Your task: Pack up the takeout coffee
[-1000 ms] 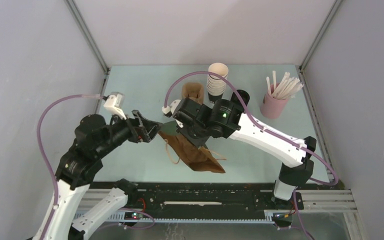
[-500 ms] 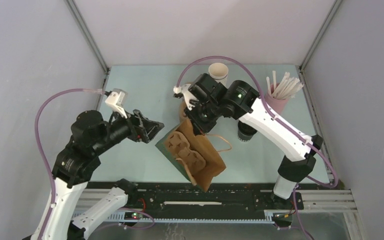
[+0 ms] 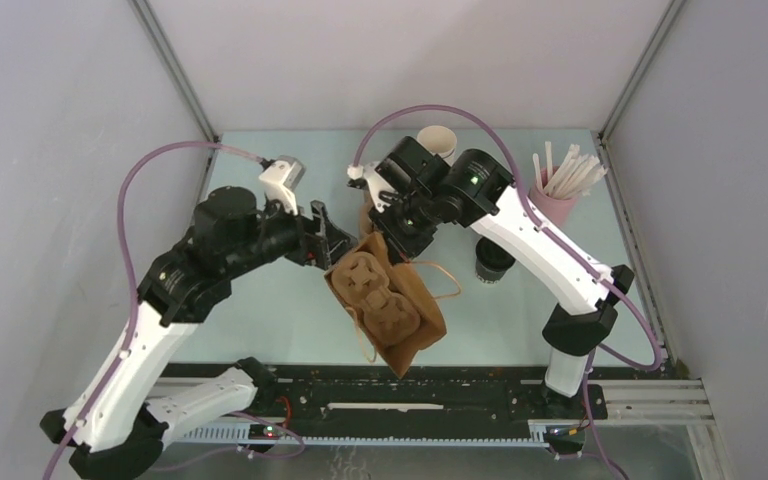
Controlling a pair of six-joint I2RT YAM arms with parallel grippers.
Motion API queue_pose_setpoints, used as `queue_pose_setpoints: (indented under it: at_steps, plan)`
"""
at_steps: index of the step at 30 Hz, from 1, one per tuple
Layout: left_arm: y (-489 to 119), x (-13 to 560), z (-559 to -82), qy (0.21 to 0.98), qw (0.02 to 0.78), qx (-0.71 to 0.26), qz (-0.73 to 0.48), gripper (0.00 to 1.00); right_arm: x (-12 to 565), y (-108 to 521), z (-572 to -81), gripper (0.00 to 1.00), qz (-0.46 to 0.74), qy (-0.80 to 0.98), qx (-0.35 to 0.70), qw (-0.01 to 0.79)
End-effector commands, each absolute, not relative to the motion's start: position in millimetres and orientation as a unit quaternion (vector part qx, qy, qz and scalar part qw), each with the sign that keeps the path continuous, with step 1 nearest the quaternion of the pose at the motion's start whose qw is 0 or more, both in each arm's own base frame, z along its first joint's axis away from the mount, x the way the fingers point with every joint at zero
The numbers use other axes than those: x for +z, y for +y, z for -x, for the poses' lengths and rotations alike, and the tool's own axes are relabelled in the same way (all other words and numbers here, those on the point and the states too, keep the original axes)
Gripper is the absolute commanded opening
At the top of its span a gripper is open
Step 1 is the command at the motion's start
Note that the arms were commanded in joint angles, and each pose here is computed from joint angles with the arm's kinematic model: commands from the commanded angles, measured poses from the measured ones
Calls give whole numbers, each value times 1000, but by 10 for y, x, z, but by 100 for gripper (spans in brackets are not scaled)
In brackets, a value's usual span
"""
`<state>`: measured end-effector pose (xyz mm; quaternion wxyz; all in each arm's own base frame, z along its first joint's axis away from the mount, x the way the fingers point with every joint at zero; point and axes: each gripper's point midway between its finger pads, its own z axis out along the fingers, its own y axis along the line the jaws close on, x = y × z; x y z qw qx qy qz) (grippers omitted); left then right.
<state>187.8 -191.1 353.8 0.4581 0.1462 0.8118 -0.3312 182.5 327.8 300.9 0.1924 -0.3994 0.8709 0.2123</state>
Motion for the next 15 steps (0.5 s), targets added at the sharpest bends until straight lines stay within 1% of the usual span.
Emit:
queue_pose_setpoints:
  at_steps: [1,5,7,9,11,15]
  plan:
    - [-1892,3614,-2063,808,495,-275,-161,82,3051,3289,-1874,0,407,864,219,200]
    - [-1896,3515,-2160,810,507,-223,-190,77,3002,3310,-1899,0,403,866,227,189]
    - [-1940,3516,-2163,801,517,-221,-206,74,3002,3329,-1921,0,399,867,236,186]
    - [-2020,3561,-2120,784,530,-236,-223,74,3013,3341,-1938,0,395,867,243,185]
    - [-2080,3563,-2082,772,537,-243,-237,76,3014,3331,-1969,0,392,868,242,186]
    - [-2066,3556,-2086,768,546,-233,-240,83,2995,3344,-2003,0,389,868,249,181]
